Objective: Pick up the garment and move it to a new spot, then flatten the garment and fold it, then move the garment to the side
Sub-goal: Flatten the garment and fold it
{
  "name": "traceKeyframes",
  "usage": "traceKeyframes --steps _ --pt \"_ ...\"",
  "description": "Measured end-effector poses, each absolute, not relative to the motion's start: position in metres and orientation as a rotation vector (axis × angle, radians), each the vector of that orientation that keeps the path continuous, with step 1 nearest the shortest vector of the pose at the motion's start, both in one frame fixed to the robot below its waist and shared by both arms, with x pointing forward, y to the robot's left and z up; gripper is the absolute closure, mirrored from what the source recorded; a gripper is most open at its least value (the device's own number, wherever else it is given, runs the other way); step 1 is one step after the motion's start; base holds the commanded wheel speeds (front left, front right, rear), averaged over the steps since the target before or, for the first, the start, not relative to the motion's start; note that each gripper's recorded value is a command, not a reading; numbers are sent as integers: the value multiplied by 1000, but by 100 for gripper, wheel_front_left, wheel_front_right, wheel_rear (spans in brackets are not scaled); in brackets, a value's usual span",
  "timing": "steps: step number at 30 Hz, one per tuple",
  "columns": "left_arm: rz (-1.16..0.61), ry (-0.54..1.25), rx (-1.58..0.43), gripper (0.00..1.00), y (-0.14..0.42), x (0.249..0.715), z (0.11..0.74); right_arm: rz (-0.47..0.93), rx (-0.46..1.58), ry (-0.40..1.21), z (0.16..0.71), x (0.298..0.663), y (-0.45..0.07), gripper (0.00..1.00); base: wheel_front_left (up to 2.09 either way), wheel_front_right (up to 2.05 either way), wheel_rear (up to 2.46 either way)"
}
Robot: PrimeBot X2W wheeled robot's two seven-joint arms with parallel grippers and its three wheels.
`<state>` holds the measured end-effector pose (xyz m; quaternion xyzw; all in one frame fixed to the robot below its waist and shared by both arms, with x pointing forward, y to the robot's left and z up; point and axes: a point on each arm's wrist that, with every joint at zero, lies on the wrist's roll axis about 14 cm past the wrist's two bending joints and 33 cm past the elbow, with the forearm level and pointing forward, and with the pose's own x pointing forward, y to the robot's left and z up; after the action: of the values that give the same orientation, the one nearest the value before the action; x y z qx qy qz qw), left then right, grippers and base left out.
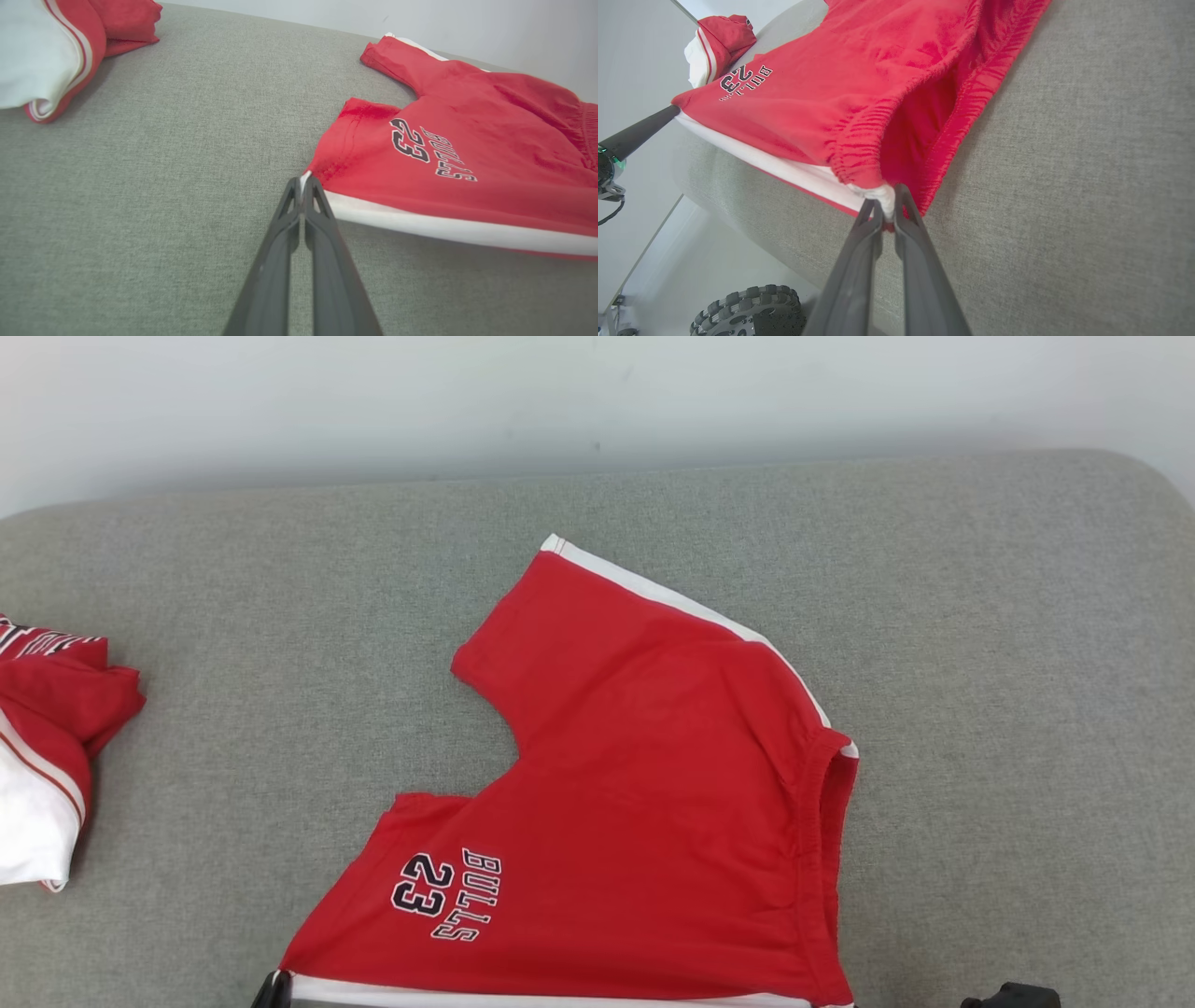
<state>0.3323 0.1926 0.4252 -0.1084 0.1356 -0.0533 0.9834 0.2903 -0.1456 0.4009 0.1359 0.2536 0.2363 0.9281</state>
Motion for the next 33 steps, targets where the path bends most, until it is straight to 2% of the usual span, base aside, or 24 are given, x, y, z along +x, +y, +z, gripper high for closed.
traceKeyframes --steps 6,17,24,33 --pt "-171 214 -159 100 189 349 442 494 303 461 420 300 -133 100 0 0 0" --pt "-416 68 75 100 162 453 519 443 355 299 462 359 -137 100 0 0 0" --pt "-509 80 196 100 135 519 533 367 389 229 468 397 -149 100 0 0 0" --pt "-585 171 260 100 98 582 506 273 383 192 460 422 -172 100 0 0 0"
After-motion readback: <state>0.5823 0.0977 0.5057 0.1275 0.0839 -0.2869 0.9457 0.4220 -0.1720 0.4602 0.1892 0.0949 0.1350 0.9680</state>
